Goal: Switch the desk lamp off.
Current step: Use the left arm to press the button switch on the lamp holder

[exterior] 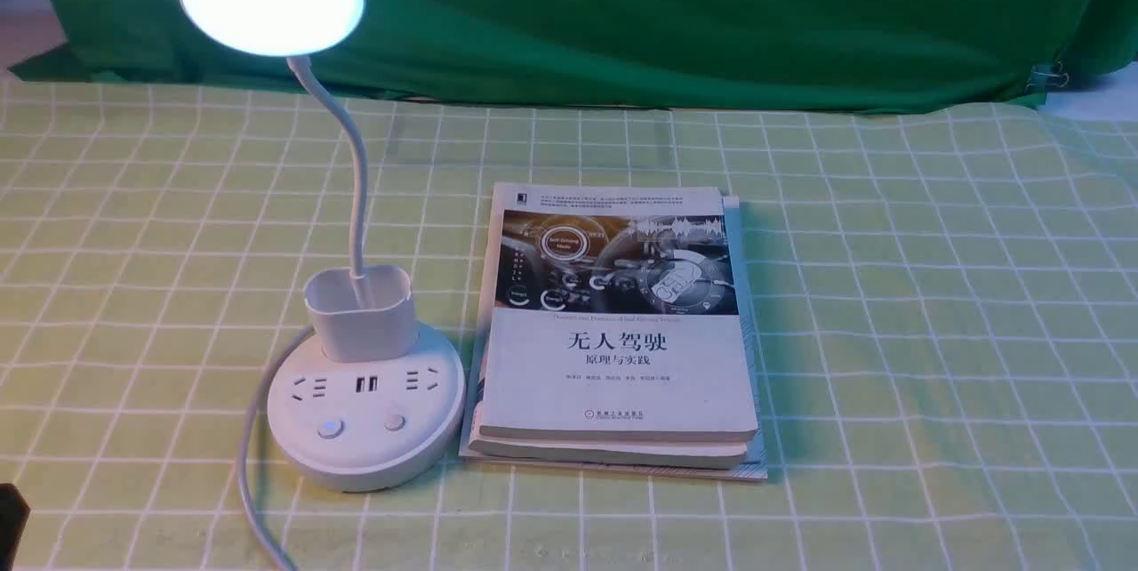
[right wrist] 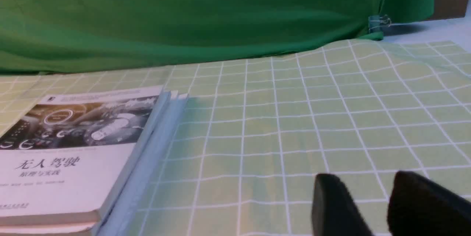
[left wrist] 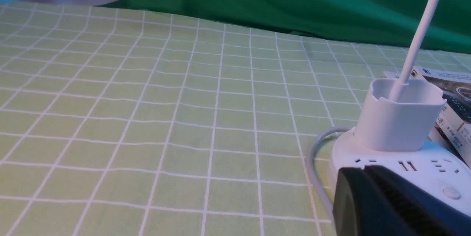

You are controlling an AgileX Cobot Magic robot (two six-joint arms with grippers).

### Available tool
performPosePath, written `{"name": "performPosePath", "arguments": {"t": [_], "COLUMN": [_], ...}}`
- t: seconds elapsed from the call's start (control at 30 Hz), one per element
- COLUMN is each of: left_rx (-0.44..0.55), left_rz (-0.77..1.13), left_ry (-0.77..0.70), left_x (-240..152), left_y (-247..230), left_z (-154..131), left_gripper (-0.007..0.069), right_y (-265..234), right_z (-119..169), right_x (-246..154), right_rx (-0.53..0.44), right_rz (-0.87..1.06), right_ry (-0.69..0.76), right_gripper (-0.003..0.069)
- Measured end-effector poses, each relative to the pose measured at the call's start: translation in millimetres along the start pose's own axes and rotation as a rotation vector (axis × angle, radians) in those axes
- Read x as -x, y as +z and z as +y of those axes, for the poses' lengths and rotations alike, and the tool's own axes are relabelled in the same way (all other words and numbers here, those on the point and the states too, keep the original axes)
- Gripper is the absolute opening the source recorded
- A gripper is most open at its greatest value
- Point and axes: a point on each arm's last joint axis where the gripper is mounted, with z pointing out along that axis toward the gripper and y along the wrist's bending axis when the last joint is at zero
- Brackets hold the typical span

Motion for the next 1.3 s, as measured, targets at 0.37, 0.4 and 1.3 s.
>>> {"name": "performPosePath", "arguments": {"t": [0.37,0.4,1.3], "left_rx": [0.007,0.007,-0.071], "left_rz": [0.0,0.0,0.021], "left_ry": [0.026,0.029,-0.437], "left_x": [0.0,0.0,90.4], "left_y": [0.0,0.0,-0.6], "left_z": [0.6,0.7,-10.1], "left_gripper": [0.0001,0.0001,0.0001], "right_y": [0.0,0.0,0.0], "right_z": [0.0,0.0,0.0], "right_x": [0.0,0.0,-0.2], "right_rx": [0.0,0.0,0.0], "right_rz": [0.0,0.0,0.002], "right_ry": [0.0,0.0,-0.001], "right_gripper": [0.0239,0.0239,0.0239]}}
